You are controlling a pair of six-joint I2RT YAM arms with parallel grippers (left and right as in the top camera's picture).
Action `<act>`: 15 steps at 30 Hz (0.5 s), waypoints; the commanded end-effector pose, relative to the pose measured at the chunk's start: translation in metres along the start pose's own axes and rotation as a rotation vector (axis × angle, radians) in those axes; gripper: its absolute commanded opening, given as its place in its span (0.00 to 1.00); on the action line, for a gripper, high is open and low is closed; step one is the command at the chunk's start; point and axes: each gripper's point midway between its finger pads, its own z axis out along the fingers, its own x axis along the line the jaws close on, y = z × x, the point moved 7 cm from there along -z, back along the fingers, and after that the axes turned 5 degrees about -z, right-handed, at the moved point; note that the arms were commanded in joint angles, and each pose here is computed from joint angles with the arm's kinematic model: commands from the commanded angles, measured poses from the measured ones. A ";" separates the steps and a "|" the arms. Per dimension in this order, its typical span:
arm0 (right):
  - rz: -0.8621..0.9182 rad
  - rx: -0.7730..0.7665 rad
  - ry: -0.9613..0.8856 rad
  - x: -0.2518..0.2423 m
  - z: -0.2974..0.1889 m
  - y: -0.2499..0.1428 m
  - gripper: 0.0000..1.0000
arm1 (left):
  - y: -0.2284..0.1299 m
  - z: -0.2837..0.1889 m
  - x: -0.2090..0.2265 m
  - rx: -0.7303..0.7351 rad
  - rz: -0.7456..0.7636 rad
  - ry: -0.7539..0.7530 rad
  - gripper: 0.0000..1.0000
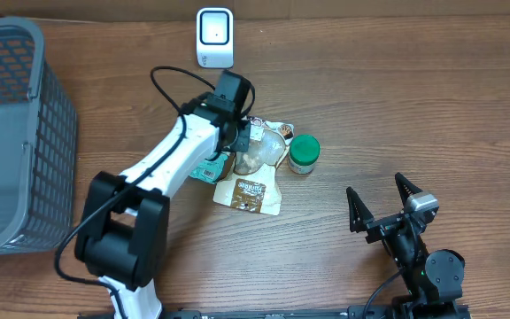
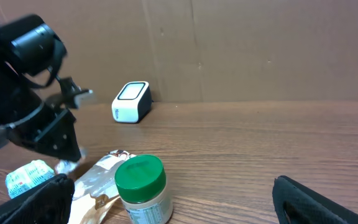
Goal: Scan the item barcode
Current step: 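Carry the orange pack with the left gripper and drop it beside the snack bag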
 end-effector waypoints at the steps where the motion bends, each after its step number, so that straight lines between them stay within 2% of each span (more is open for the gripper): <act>1: -0.002 -0.006 -0.001 -0.001 0.000 -0.002 1.00 | -0.002 0.007 0.004 -0.003 -0.054 0.045 0.04; 8: -0.002 -0.006 -0.001 -0.001 0.000 -0.002 1.00 | 0.002 0.008 0.003 -0.024 -0.058 0.042 0.04; 9: -0.002 -0.006 -0.001 -0.001 0.000 -0.002 1.00 | 0.002 0.008 0.003 -0.026 -0.063 0.040 0.11; 12: -0.002 -0.006 -0.001 -0.001 0.000 -0.002 1.00 | 0.002 0.008 0.003 -0.025 -0.076 0.040 0.67; 13: -0.002 -0.006 -0.001 -0.001 0.000 -0.002 1.00 | 0.002 0.007 0.003 -0.025 -0.076 0.040 0.78; 15: -0.002 -0.006 -0.001 -0.001 0.000 -0.002 1.00 | 0.004 0.003 0.003 -0.024 -0.078 0.033 0.82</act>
